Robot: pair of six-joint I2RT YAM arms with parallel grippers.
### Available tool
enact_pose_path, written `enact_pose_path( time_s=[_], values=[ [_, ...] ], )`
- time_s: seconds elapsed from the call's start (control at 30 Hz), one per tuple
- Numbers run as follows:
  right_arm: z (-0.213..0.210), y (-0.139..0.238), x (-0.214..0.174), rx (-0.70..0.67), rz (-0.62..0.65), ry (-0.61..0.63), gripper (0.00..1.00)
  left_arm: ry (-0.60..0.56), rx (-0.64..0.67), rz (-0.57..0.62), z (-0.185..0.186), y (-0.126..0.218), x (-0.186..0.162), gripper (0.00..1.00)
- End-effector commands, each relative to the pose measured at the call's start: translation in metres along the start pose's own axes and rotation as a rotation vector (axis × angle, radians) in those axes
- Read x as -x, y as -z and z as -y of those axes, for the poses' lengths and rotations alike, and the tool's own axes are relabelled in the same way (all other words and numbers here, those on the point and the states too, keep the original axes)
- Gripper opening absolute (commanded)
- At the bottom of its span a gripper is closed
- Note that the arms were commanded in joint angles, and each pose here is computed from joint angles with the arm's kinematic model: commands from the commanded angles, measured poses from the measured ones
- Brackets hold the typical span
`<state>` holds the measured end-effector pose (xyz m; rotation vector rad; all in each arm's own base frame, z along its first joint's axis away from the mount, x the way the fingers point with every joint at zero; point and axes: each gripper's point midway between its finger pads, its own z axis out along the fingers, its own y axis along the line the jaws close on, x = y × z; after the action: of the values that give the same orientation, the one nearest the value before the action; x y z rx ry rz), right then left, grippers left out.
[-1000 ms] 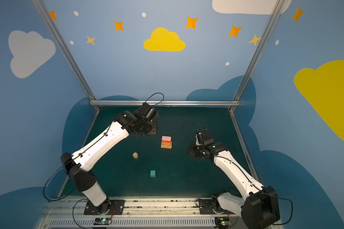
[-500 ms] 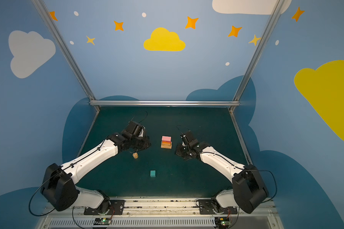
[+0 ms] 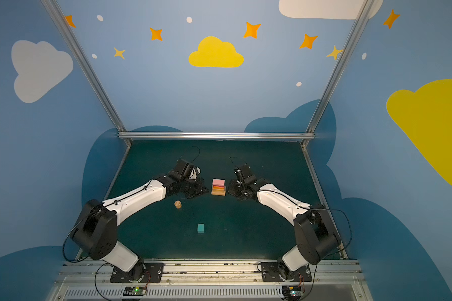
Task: Build the wood block tower
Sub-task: 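Bring both grippers to the pink block on the tower to square it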
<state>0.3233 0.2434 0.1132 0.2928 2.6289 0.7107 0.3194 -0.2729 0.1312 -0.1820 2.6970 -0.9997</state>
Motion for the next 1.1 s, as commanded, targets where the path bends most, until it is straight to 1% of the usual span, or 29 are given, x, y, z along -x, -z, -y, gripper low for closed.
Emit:
enact_pose_path(
  time_s=[0.0,0.17,0.33,0.57,0.73,0.8,0.83,0.93,1.07],
  values=[
    [-0.005,-0.001,0.016,0.016,0.023,-0.014,0.0,0.004,-0.033,-0.011,0.009,-0.005,-0.001,0.04],
    [-0.002,-0.006,0.025,0.036,0.024,-0.041,0.0,0.05,-0.051,-0.01,0.015,-0.022,-0.001,0.04],
    [0.002,-0.007,0.027,0.044,0.022,-0.052,0.0,0.084,-0.069,0.039,0.025,-0.033,0.002,0.04],
    [0.007,-0.005,0.029,0.058,0.025,-0.066,0.0,0.116,-0.023,0.106,0.022,-0.044,0.013,0.04],
    [0.011,-0.004,0.03,0.064,0.03,-0.072,0.0,0.086,0.054,0.136,0.018,-0.049,0.015,0.04],
    [0.012,-0.003,0.031,0.068,0.033,-0.076,0.0,0.076,0.057,0.129,0.021,-0.052,0.014,0.04],
    [0.012,-0.002,0.031,0.068,0.033,-0.077,0.0,0.071,0.076,0.157,0.019,-0.052,0.018,0.04],
    [0.014,-0.002,0.031,0.073,0.034,-0.081,0.0,0.032,0.112,0.177,0.022,-0.052,0.02,0.04],
    [0.016,0.0,0.031,0.074,0.035,-0.087,0.0,0.006,0.137,0.168,0.024,-0.056,0.017,0.04]
  ],
)
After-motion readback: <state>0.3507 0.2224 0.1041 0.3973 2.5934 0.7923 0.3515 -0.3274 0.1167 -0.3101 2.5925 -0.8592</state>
